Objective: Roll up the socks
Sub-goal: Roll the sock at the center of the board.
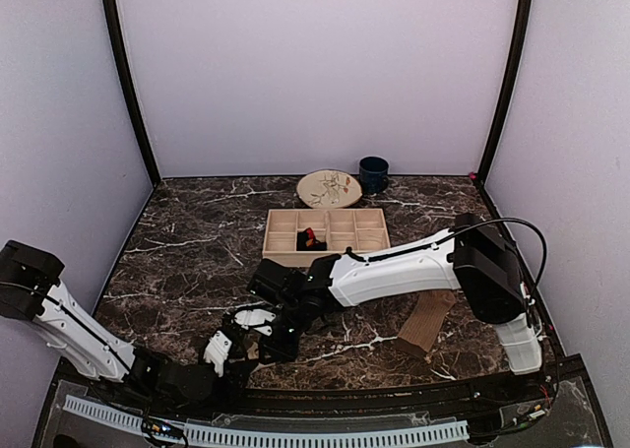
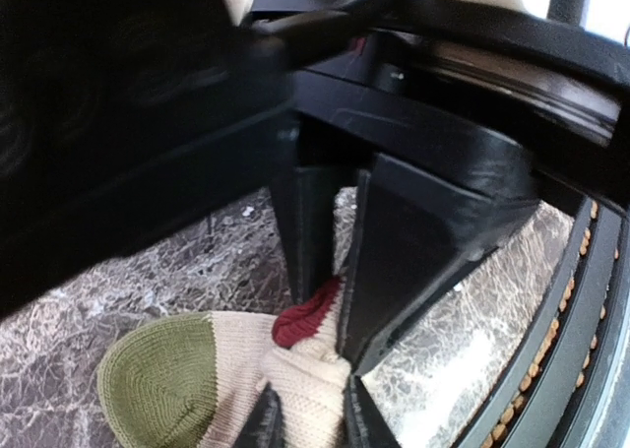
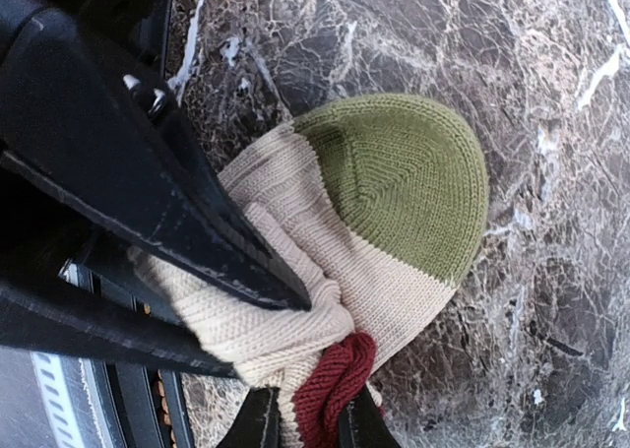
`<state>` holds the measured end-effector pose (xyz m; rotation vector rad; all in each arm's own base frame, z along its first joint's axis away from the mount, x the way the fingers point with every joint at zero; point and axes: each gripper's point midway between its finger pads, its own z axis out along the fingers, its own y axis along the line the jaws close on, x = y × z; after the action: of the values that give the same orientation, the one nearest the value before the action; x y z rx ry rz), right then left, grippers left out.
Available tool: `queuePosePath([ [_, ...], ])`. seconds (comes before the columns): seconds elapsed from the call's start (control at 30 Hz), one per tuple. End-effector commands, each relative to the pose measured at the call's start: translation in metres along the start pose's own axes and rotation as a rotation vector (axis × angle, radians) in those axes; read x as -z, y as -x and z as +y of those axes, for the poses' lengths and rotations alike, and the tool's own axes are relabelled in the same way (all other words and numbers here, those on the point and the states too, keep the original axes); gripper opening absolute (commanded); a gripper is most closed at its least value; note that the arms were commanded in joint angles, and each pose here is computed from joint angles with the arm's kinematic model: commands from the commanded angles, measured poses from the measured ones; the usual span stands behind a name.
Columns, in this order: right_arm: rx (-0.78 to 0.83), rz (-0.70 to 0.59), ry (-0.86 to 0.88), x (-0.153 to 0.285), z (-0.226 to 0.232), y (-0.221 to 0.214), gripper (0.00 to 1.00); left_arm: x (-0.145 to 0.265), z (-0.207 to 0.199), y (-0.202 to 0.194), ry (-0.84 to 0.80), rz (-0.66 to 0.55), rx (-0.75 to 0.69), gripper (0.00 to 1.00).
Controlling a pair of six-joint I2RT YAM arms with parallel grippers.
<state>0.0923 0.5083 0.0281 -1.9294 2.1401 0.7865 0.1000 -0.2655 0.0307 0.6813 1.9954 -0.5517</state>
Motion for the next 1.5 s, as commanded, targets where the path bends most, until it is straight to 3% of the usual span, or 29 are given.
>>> queuePosePath([
  [0.0, -0.067, 0.222, 0.030, -0.026, 0.008, -0.070, 0.12, -0.002, -0.002, -0.008, -0.013, 0.026, -0.001, 0.14],
  [0.17, -0.087, 0.203, 0.017, -0.025, 0.003, -0.069, 0.16, 0.000, 0.004, -0.011, -0.008, 0.021, 0.045, 0.05],
  [0.33, -0.100, 0.159, -0.005, -0.023, -0.001, -0.063, 0.35, -0.001, 0.008, -0.015, 0.007, 0.025, 0.091, 0.02],
  [0.43, -0.105, 0.141, -0.020, -0.021, -0.004, -0.061, 0.40, -0.002, 0.011, -0.018, 0.021, 0.029, 0.121, 0.01],
  [0.7, -0.140, 0.062, -0.083, -0.006, -0.019, -0.064, 0.45, 0.002, 0.021, -0.025, 0.022, 0.018, 0.190, 0.00],
  [0.9, -0.169, -0.011, -0.154, 0.012, -0.029, -0.067, 0.47, -0.002, 0.007, -0.021, -0.042, 0.020, 0.161, 0.00],
  [1.2, -0.195, -0.085, -0.318, 0.043, -0.046, -0.088, 0.47, -0.027, -0.015, -0.017, -0.164, 0.092, 0.199, 0.00],
  [1.47, -0.163, -0.172, -0.501, 0.085, -0.054, -0.092, 0.48, -0.054, -0.046, -0.003, -0.271, 0.220, 0.134, 0.00],
])
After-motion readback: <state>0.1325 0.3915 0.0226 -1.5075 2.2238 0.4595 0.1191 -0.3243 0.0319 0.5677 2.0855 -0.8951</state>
